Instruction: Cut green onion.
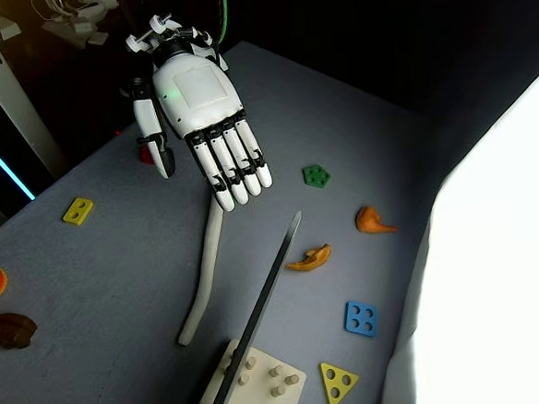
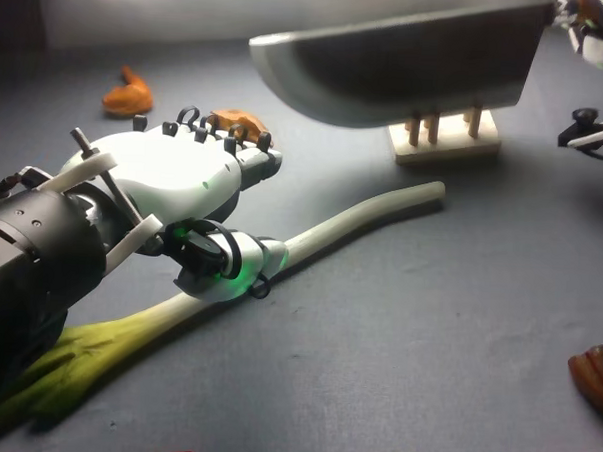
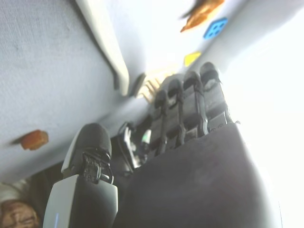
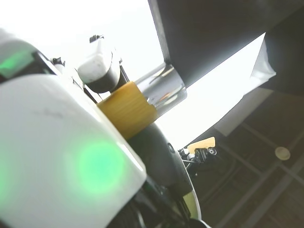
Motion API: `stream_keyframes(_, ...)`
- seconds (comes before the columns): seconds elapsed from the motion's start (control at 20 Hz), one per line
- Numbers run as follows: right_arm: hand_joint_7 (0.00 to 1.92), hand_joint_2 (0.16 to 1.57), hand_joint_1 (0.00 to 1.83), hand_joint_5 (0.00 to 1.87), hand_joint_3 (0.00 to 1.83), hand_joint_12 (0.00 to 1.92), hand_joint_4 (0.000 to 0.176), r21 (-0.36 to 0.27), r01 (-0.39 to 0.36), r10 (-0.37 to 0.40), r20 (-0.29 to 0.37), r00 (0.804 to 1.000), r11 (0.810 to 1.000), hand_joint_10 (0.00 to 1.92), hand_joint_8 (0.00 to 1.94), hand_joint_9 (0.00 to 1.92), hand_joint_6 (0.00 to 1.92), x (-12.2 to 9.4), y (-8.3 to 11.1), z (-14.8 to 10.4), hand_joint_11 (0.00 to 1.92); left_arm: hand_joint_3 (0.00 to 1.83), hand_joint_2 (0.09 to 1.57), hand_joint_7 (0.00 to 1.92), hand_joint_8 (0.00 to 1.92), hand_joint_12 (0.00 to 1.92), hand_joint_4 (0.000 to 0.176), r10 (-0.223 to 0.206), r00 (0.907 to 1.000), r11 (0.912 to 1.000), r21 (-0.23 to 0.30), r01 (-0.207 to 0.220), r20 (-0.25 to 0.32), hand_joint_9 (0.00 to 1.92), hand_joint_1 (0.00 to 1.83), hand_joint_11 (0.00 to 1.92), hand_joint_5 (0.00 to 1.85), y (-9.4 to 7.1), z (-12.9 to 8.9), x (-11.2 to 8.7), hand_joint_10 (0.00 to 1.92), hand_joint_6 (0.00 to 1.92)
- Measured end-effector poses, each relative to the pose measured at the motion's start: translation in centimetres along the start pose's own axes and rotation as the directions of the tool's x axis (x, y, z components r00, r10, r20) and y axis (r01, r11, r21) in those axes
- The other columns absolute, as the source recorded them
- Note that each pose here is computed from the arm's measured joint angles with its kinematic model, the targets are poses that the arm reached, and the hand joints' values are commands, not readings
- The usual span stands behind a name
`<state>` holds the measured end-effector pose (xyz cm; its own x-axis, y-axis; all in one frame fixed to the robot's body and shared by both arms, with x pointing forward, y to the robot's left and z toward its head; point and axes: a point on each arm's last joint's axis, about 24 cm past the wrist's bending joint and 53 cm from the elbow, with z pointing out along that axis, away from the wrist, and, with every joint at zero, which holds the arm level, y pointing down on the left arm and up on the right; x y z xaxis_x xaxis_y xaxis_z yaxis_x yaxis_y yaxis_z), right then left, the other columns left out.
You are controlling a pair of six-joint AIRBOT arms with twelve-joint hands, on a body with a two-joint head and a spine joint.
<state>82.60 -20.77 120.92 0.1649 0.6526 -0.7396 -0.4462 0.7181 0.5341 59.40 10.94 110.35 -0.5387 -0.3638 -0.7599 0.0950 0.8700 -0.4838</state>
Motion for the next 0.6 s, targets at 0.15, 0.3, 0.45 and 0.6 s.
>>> stream_keyframes(0.15,1.50,0.85,1.63,1.28,0.65,1.92,0.176,0.009,0.016,-0.016,-0.006,1.000,1.000,1.92,1.94,1.61,1.92,0.94,-0.34,0.33,1.64,0.00,1.38,0.15,0.00,0.10,0.000,-0.003,1.0000,1.0000,-0.003,0.003,-0.001,0.09,0.26,0.00,0.13,0.07,0.00,0.01,0.01,0.00)
stream_keyframes(0.3,1.49,0.85,1.62,1.29,0.64,1.92,0.176,0.012,0.020,-0.020,-0.002,1.000,1.000,1.92,1.94,1.61,1.92,0.95,-0.48,0.42,1.65,0.00,1.39,0.15,0.00,0.16,0.000,-0.005,1.0000,1.0000,-0.008,0.005,0.003,0.11,0.23,0.00,0.12,0.19,0.00,-0.08,0.01,0.00)
stream_keyframes(0.45,1.51,0.85,1.65,1.31,0.66,1.92,0.176,0.013,0.017,-0.017,-0.002,1.000,1.000,1.92,1.94,1.62,1.92,1.14,-0.46,0.41,1.66,0.01,1.41,0.12,0.00,0.10,0.000,-0.005,1.0000,1.0000,-0.007,0.005,0.003,0.08,0.18,0.00,0.11,0.17,0.00,-0.06,0.00,0.00)
stream_keyframes(0.6,1.47,0.84,1.65,1.28,0.64,1.92,0.176,0.014,0.016,-0.016,-0.003,1.000,1.000,1.92,1.94,1.59,1.92,1.19,-0.53,0.34,1.64,0.00,1.38,0.14,0.00,0.18,0.000,-0.005,1.0000,1.0000,-0.008,0.005,0.003,0.10,0.26,0.00,0.13,0.18,0.00,-0.07,0.00,0.00)
